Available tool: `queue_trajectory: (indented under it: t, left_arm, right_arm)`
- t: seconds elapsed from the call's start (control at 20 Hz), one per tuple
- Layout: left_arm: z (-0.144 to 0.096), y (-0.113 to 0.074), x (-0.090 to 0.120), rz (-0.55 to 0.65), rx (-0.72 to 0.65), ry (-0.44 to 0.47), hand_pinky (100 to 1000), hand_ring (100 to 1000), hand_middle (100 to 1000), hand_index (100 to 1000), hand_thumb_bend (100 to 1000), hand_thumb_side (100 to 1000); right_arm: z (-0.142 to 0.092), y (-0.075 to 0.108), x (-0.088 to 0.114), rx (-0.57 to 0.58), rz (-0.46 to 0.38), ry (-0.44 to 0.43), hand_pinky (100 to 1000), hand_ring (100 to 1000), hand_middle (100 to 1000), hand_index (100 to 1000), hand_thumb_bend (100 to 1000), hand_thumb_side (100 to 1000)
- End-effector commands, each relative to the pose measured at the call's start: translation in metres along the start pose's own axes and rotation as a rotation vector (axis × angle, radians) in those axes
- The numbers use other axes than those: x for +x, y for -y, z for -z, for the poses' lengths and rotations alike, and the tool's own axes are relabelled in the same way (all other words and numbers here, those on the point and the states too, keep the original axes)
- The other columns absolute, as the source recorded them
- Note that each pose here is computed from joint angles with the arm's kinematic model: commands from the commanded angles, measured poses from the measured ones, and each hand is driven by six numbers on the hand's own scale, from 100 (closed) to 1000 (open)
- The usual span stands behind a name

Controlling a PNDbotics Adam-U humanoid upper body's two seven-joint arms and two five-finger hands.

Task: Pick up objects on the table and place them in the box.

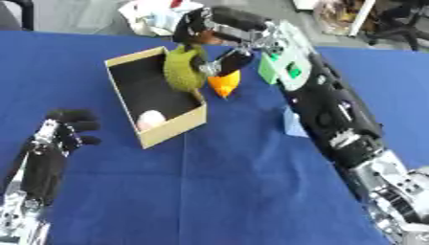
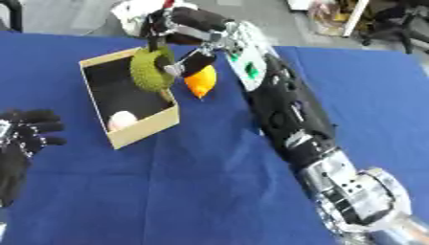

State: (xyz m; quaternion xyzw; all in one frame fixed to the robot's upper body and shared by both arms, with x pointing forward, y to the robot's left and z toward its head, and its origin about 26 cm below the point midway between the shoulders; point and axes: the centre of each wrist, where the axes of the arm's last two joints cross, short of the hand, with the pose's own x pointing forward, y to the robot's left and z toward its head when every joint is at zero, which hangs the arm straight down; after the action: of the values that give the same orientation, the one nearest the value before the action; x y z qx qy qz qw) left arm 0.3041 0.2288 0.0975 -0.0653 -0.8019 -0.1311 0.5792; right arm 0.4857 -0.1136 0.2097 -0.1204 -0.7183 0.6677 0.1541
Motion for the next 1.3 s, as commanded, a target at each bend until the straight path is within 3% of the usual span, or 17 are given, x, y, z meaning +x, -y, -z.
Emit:
queue_trajectory:
  t: [0.05, 0.3, 0.45, 0.5, 0.65, 0.7, 0.85, 1.05, 1.15, 1.3]
  left_arm:
    - [0.006, 0.004, 0.011, -0.006, -0.027, 0.045, 636, 723, 673, 750, 100, 915]
    - [0.007, 0.005, 0.012, -0.012, -0.035, 0.048, 636, 723, 672, 749, 100, 918]
    - [0.007, 0.005, 0.011, -0.010, -0.034, 0.047, 636, 723, 672, 749, 100, 917]
    - [0.007, 0.005, 0.011, -0.010, -0.033, 0.047, 636, 722, 672, 749, 100, 917]
    - [0.006, 0.005, 0.011, -0.009, -0.032, 0.045, 636, 722, 672, 749, 100, 917]
    - [0.006, 0.005, 0.011, -0.009, -0.032, 0.045, 636, 722, 672, 749, 100, 916]
    - [0.006, 0.004, 0.010, -0.008, -0.027, 0.044, 636, 722, 672, 749, 100, 916]
    - [0.005, 0.003, 0.009, -0.006, -0.023, 0.038, 636, 722, 672, 749, 100, 917]
    - [0.004, 0.002, 0.009, -0.003, -0.017, 0.036, 635, 722, 671, 749, 100, 916]
    - [0.002, -0.002, 0.008, 0.005, 0.000, 0.031, 635, 721, 671, 749, 100, 916]
  right_arm:
    - [0.012, -0.011, 0.003, 0.183, -0.110, 0.120, 808, 801, 778, 532, 100, 100]
    - [0.022, -0.035, 0.009, 0.207, -0.153, 0.098, 817, 818, 816, 863, 100, 100]
    - [0.022, -0.039, 0.008, 0.197, -0.177, 0.090, 820, 827, 837, 998, 100, 114]
    - [0.022, -0.038, 0.007, 0.190, -0.183, 0.086, 820, 828, 838, 1000, 100, 134]
    - [0.020, -0.029, 0.004, 0.118, -0.208, 0.081, 816, 825, 844, 1000, 100, 336]
    - [0.019, -0.025, 0.004, 0.090, -0.217, 0.082, 816, 824, 843, 1000, 100, 285]
    - [0.018, -0.011, 0.002, 0.018, -0.243, 0.088, 817, 825, 847, 1000, 100, 301]
    - [0.011, 0.017, -0.003, -0.070, -0.275, 0.094, 819, 826, 853, 1000, 100, 250]
    - [0.004, 0.028, -0.006, -0.099, -0.284, 0.093, 817, 824, 853, 1000, 100, 193]
    - [-0.013, 0.034, -0.014, -0.126, -0.266, 0.085, 813, 821, 855, 1000, 100, 181]
